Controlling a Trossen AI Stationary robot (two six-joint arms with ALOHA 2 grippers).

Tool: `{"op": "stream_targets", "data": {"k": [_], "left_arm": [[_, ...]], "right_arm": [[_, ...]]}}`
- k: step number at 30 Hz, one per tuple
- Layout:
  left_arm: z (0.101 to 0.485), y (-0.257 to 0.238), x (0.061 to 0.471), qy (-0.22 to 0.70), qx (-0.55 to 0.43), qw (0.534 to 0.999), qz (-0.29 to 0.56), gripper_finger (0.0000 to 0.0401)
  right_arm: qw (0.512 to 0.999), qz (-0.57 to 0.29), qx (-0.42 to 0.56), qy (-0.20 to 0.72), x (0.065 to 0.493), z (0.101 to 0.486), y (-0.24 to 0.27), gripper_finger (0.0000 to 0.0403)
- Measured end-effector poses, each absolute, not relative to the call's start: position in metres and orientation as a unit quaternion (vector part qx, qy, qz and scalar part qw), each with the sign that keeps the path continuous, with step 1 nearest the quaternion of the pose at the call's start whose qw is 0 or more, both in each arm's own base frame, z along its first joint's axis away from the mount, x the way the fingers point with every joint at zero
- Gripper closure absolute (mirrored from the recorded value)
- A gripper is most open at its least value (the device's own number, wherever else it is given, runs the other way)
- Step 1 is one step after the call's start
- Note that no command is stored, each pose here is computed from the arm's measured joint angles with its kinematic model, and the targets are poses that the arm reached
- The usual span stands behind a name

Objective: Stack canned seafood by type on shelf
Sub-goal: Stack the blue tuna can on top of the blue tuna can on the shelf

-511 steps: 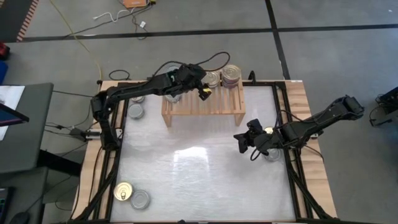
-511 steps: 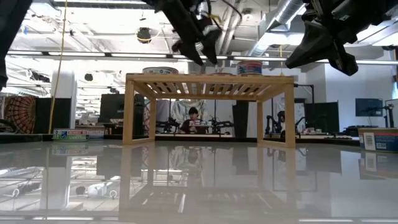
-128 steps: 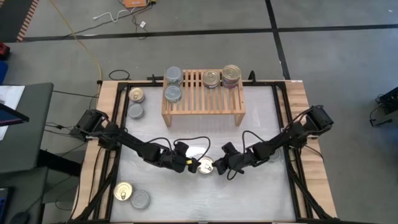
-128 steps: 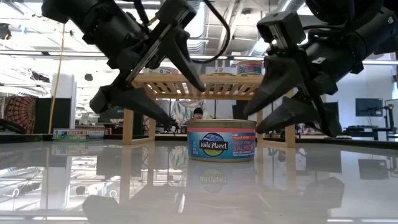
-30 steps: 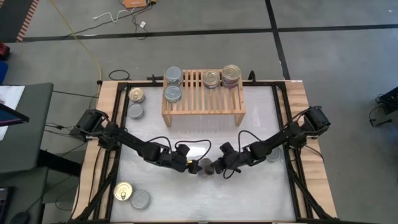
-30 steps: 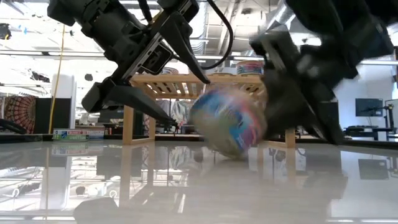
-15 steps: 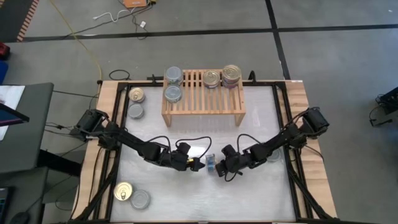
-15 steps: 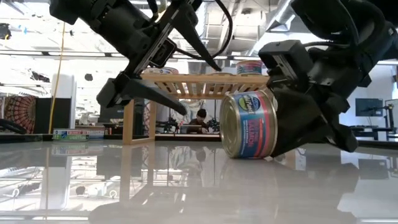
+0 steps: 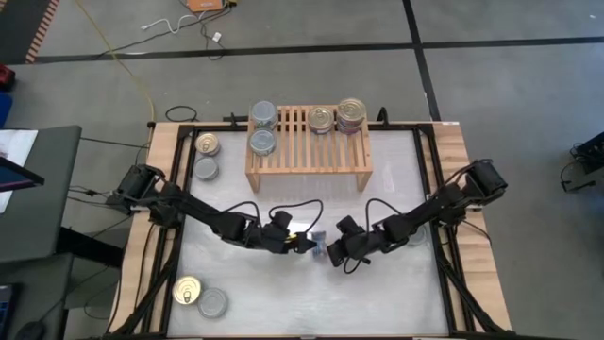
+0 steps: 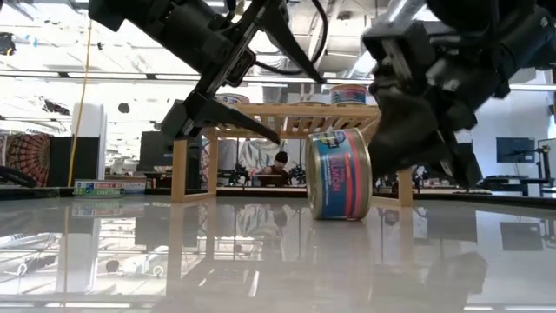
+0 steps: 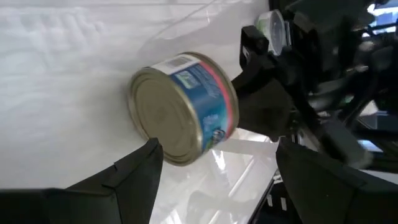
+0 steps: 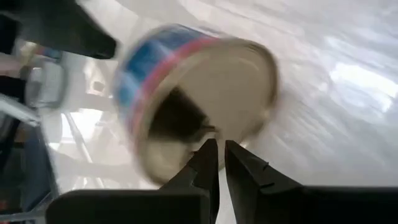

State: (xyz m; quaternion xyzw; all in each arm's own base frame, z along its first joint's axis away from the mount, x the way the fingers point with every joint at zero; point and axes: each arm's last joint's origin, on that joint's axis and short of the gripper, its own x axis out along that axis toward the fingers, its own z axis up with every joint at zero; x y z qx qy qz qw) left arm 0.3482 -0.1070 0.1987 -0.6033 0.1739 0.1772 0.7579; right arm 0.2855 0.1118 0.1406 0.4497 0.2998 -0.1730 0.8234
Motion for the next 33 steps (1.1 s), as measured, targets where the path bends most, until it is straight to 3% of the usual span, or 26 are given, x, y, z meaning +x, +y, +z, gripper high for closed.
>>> {"op": "stream_targets", "data": {"k": [6, 12, 19, 26, 30, 33], "left_arm": [[0.201, -0.105, 0.35, 0.18, -0.596, 0.761, 0.182, 0.0102], [0.203, -0.105, 0.349, 0.179, -0.589, 0.769, 0.175, 0.0101], [0.214, -0.102, 0.345, 0.165, -0.579, 0.777, 0.182, 0.0101], [0.212, -0.101, 0.341, 0.18, -0.576, 0.772, 0.199, 0.0101], [0.217, -0.101, 0.339, 0.175, -0.565, 0.782, 0.195, 0.0101], [0.229, -0.099, 0.332, 0.161, -0.55, 0.795, 0.199, 0.0101]], "right_arm": [[0.847, -0.164, 0.433, 0.261, 0.282, 0.162, 0.11, 0.0344], [0.922, -0.078, 0.338, 0.17, 0.292, 0.189, 0.111, 0.0347], [0.876, -0.165, 0.367, 0.264, 0.276, 0.177, 0.099, 0.0347], [0.85, -0.202, 0.397, 0.282, 0.276, 0.162, 0.099, 0.0348], [0.885, -0.138, 0.386, 0.219, 0.295, 0.165, 0.102, 0.0348], [0.929, -0.039, 0.331, 0.163, 0.306, 0.178, 0.108, 0.0348]]}}
